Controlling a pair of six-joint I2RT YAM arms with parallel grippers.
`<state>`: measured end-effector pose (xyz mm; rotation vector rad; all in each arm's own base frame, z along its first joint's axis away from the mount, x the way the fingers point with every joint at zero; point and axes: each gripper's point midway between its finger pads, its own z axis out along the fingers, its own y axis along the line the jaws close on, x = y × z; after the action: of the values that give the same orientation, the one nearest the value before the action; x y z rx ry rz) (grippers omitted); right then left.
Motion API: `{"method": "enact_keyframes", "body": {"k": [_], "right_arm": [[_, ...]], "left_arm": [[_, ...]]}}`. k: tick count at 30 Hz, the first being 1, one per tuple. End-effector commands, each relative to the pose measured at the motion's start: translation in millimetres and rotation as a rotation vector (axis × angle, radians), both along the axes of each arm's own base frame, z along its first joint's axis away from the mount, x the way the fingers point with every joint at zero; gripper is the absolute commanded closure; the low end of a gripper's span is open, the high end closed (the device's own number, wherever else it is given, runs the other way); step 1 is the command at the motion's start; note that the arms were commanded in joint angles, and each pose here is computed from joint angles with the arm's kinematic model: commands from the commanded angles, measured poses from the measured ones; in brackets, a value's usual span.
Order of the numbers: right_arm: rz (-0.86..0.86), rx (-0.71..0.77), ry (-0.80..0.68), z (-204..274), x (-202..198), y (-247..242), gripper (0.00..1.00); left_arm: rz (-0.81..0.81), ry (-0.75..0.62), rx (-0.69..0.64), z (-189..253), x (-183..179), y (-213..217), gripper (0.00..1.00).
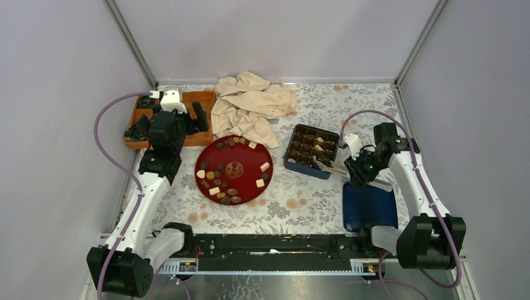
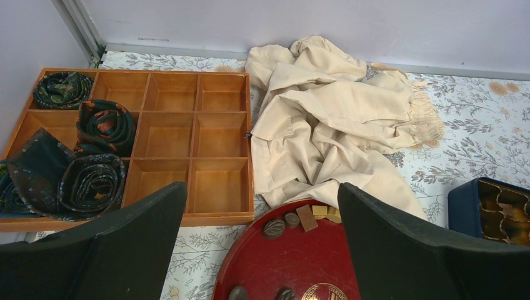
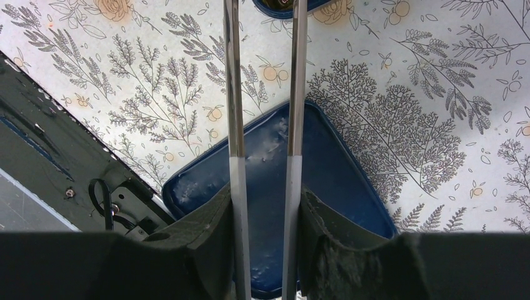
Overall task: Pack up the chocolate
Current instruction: Place the fake chocolate in the packing box, then pick up the fake chocolate from the plate.
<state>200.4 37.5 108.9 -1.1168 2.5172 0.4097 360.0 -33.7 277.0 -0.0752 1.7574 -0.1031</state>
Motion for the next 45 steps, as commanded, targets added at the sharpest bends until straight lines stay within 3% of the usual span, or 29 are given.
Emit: {"method": "enact_keyframes", "body": {"k": [1, 17, 27, 38, 45], "right_arm": [[0.015, 0.038, -0.018, 5, 3, 5, 0.58], [0.015, 0.064, -0.054, 19, 13, 10, 0.57], [0.025, 0.158, -0.125, 42, 34, 26, 0.58], [0.105, 0.324, -0.197, 88, 61, 59, 0.61], [0.273, 0.329, -0.265, 100, 68, 119, 0.61]], "left_arm": [[-0.006, -0.011, 0.011, 0, 1, -2, 0.01], [-0.026, -0.009, -0.004, -1, 2, -6, 0.01], [-0.167, -0.011, -0.128, 3, 5, -39, 0.01], [-0.444, -0.131, -0.407, 81, 15, -98, 0.02], [-0.435, -0.129, -0.357, 93, 40, -101, 0.02]]}}
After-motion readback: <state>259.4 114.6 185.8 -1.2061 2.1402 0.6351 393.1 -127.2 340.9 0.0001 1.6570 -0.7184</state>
